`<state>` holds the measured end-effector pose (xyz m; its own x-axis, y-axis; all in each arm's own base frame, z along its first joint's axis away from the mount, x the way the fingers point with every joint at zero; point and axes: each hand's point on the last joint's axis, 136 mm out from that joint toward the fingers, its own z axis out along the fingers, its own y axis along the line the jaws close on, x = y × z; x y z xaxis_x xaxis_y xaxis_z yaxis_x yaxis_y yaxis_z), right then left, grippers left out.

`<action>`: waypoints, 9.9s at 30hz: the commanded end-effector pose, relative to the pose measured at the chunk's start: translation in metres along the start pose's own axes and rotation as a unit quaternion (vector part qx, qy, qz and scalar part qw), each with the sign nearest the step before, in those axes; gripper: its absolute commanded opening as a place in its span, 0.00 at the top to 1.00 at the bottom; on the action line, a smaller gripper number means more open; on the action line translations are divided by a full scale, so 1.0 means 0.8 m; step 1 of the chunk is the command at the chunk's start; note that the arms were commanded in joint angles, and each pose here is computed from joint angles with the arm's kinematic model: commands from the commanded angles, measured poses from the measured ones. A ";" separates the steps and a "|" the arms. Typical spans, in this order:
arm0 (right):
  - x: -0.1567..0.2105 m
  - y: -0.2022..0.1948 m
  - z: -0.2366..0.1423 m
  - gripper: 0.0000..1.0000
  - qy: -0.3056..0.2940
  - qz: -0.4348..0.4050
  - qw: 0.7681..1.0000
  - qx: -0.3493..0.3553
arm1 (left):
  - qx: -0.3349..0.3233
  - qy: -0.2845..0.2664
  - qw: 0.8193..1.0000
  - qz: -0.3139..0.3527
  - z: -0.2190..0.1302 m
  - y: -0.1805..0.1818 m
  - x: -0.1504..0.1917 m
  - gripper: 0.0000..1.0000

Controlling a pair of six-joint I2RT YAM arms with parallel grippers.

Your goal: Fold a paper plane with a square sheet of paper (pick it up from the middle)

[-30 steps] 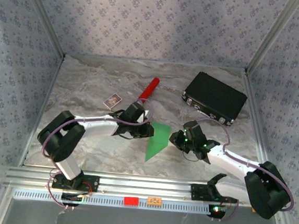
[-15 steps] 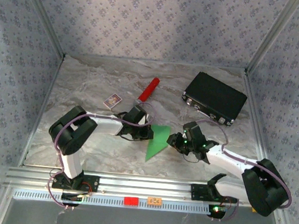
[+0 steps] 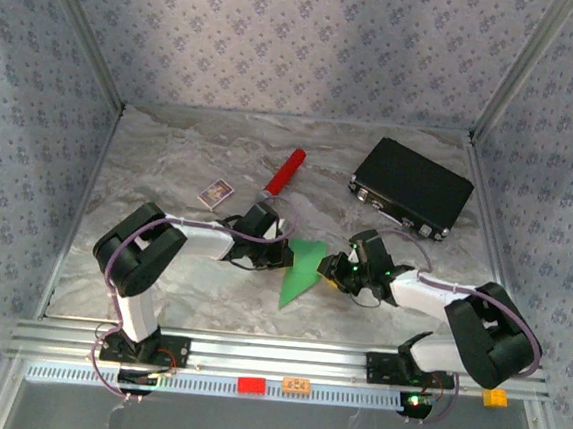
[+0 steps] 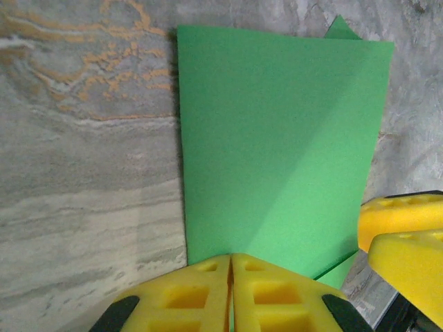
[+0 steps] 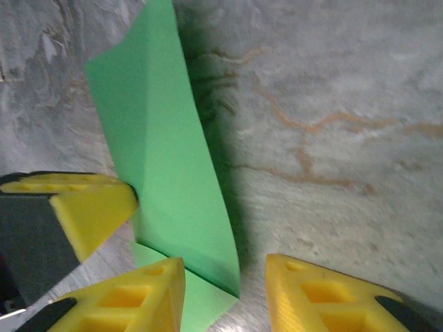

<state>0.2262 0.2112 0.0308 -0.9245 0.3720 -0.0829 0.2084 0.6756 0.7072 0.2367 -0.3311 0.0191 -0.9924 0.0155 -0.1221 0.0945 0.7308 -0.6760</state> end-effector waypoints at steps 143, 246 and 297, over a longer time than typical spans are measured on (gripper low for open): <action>-0.047 0.038 -0.003 0.97 -0.052 0.111 0.988 -0.092 | -0.316 -0.065 0.855 0.406 -0.020 -0.027 0.058 0.81; -0.008 0.098 0.010 0.89 -0.020 -0.138 0.985 -0.104 | 0.030 0.060 0.994 0.088 0.008 0.005 0.072 1.00; -0.014 0.081 0.066 0.91 0.047 -0.115 0.985 -0.123 | 0.042 0.044 0.998 -0.025 0.001 0.042 0.065 1.00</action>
<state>0.2611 0.2816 0.0367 -0.9674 0.1651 -0.1922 -0.0655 0.5697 0.8192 0.1950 -0.3293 0.0210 -0.9911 0.0838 -0.1036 0.1330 0.5751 -0.8072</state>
